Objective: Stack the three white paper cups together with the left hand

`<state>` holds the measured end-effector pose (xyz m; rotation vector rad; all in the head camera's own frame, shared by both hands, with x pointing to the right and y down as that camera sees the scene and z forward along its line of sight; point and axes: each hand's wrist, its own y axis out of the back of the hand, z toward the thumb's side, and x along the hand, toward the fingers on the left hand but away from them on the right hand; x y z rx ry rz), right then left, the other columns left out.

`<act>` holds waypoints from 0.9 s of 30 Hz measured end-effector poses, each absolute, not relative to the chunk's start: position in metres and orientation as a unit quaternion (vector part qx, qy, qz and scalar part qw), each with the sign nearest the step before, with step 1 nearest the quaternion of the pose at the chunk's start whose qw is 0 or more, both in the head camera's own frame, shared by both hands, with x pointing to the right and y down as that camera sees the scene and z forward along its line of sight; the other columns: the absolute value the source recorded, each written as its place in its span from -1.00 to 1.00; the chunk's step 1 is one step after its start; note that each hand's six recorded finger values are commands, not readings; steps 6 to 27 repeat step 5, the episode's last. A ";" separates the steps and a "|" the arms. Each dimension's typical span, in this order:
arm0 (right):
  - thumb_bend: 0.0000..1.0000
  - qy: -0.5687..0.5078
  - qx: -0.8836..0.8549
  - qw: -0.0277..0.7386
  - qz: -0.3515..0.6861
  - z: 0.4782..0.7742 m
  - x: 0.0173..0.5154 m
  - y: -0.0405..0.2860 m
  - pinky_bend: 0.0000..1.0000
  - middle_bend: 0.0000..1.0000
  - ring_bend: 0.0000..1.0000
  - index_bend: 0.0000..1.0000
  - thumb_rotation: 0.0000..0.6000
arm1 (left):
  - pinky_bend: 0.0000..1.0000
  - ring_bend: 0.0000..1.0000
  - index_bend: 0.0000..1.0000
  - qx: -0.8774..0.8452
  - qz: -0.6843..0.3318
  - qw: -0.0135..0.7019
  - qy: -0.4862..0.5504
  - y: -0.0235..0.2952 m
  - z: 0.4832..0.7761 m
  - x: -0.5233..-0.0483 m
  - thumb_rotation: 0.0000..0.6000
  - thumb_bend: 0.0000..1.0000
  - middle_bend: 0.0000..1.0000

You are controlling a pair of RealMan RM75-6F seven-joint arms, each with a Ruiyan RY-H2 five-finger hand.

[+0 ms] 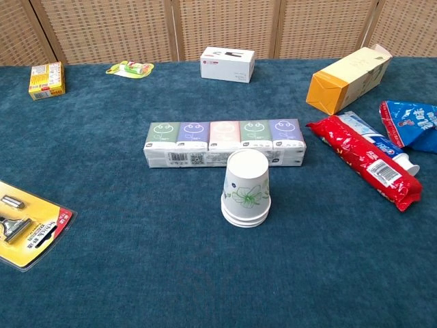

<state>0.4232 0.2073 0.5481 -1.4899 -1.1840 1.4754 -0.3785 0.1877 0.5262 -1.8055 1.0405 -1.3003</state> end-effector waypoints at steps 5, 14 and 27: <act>-0.43 -0.460 -0.577 0.360 0.571 0.546 0.422 0.207 -0.38 -0.91 -1.00 -1.00 1.00 | -0.82 -1.00 -0.97 -0.695 -0.493 0.338 0.401 0.185 0.527 -0.377 1.00 -0.21 -1.00; -0.43 -0.460 -0.577 0.360 0.571 0.546 0.422 0.207 -0.38 -0.91 -1.00 -1.00 1.00 | -0.82 -1.00 -0.97 -0.695 -0.493 0.338 0.401 0.185 0.527 -0.377 1.00 -0.21 -1.00; -0.43 -0.460 -0.577 0.360 0.571 0.546 0.422 0.207 -0.38 -0.91 -1.00 -1.00 1.00 | -0.82 -1.00 -0.97 -0.695 -0.493 0.338 0.401 0.185 0.527 -0.377 1.00 -0.21 -1.00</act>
